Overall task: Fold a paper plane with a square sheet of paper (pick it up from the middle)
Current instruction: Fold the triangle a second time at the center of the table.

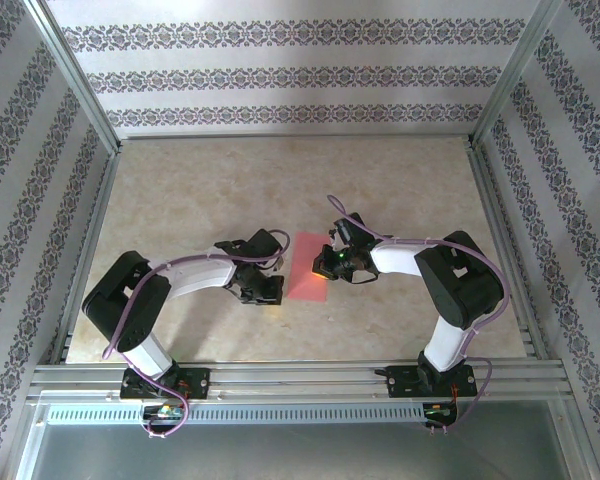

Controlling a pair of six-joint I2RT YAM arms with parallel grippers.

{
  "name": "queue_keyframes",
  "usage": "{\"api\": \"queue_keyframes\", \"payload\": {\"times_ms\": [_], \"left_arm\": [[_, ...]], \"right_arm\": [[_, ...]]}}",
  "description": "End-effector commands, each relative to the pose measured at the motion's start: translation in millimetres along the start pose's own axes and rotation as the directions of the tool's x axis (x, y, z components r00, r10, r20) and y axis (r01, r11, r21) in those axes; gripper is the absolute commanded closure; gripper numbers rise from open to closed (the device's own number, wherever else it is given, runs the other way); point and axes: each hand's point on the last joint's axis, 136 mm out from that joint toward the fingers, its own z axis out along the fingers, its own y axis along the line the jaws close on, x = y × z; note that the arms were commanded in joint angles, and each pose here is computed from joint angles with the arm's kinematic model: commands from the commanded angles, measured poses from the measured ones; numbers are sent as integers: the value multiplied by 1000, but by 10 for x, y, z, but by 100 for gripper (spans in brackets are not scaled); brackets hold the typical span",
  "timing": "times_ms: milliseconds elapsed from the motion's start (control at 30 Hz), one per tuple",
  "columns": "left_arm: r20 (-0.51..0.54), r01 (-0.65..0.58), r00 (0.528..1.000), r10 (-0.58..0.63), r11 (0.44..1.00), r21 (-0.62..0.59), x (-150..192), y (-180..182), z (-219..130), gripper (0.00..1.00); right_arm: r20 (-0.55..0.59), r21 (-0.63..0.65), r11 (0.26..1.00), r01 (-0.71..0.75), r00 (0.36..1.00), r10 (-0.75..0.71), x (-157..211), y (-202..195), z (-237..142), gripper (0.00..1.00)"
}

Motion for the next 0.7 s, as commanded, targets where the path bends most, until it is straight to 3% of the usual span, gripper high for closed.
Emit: {"api": "queue_keyframes", "payload": {"times_ms": [0, 167, 333, 667], "left_arm": [[108, 4, 994, -14, 995, 96, -340, -287, -127, 94], [132, 55, 988, -82, 980, 193, -561, -466, 54, 95], [104, 93, 989, -108, 986, 140, -547, -342, 214, 97], [15, 189, 982, -189, 982, -5, -197, 84, 405, 100]], "right_arm": [[-39, 249, 964, -95, 993, 108, 212, -729, 63, 96], [-41, 235, 968, -91, 994, 103, 200, -685, 64, 96], [-42, 209, 975, -78, 995, 89, 174, -611, 63, 96], [-12, 132, 991, -5, 1000, 7, -21, -445, -19, 95]]}}
